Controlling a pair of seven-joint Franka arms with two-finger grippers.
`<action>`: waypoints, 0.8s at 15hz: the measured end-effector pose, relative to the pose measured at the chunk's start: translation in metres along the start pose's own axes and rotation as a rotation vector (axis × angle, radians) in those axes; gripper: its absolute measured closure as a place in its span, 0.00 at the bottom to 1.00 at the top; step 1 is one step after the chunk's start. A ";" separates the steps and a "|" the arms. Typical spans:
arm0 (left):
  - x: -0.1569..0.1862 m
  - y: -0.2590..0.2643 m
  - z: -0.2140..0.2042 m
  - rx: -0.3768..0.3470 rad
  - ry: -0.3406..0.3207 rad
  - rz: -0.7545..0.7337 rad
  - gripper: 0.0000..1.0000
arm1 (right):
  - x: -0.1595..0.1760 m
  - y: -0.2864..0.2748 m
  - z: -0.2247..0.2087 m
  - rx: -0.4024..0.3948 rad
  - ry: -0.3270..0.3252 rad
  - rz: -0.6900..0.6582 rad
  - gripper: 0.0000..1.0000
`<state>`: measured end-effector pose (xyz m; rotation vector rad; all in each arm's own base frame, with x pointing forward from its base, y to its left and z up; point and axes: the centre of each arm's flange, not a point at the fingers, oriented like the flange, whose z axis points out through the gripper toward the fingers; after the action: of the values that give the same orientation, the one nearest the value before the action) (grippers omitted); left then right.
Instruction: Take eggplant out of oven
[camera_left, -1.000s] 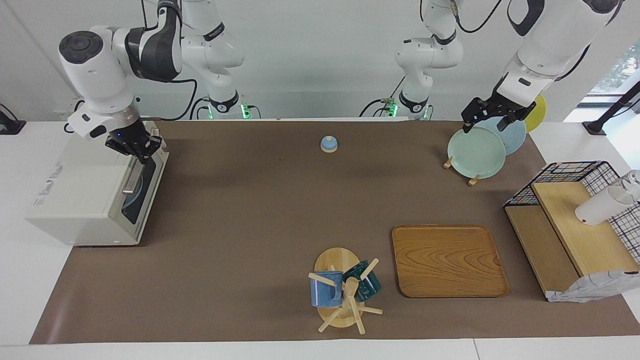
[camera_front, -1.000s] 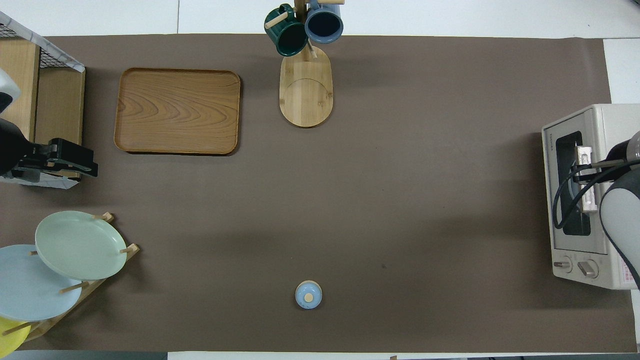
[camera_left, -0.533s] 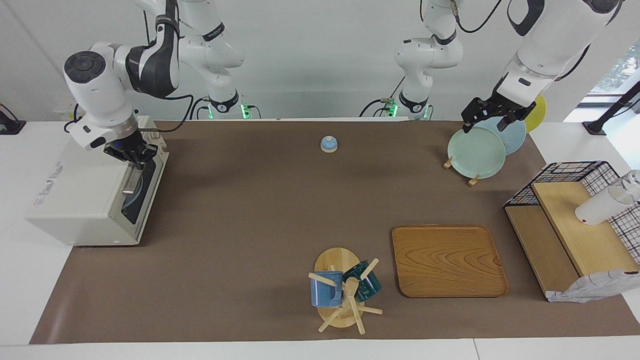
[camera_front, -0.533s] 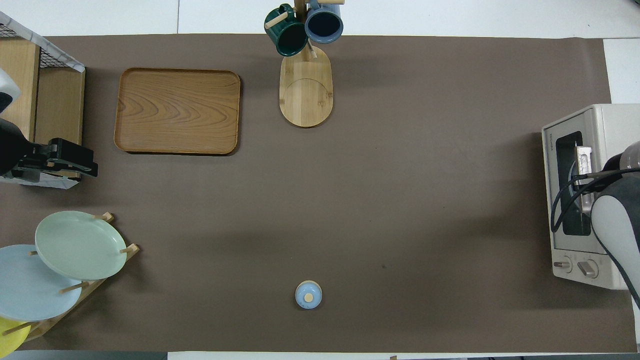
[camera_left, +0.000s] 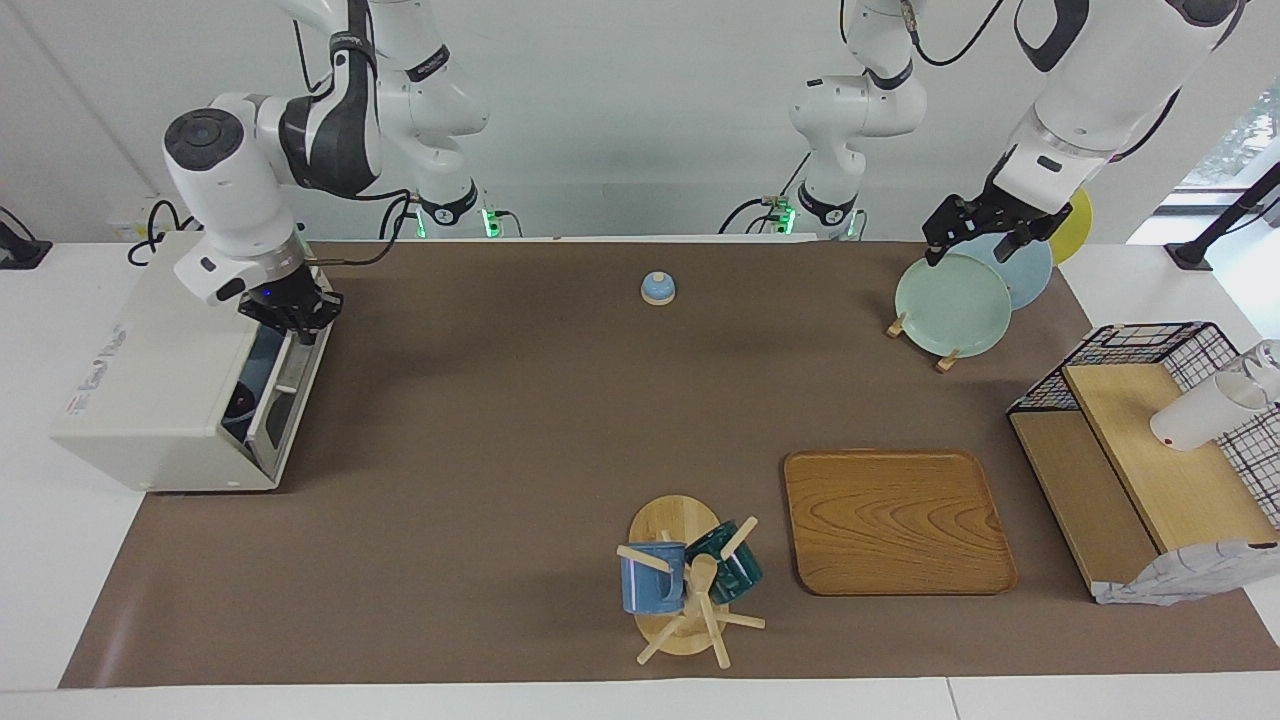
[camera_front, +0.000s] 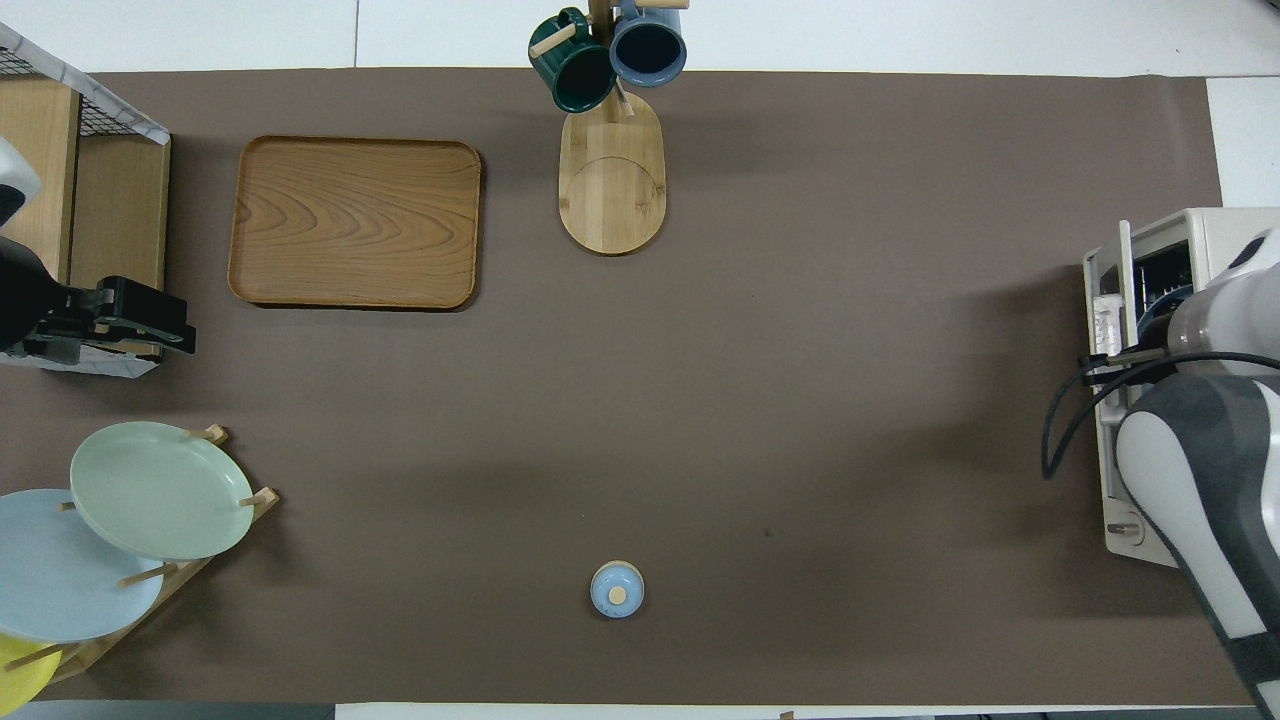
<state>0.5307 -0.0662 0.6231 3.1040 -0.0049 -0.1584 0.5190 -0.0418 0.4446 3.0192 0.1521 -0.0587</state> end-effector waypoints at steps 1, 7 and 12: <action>0.000 0.000 0.000 0.000 0.000 0.000 0.00 | 0.003 -0.011 0.009 0.007 0.011 -0.015 0.99; 0.000 0.000 0.000 0.000 0.000 0.000 0.00 | 0.025 -0.065 0.094 0.066 0.086 -0.047 0.99; 0.000 0.000 0.000 0.000 0.000 0.000 0.00 | 0.032 -0.072 0.130 0.073 0.066 -0.004 0.99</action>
<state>0.5307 -0.0662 0.6231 3.1040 -0.0049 -0.1584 0.5387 0.0170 0.3055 3.0954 0.1661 0.0352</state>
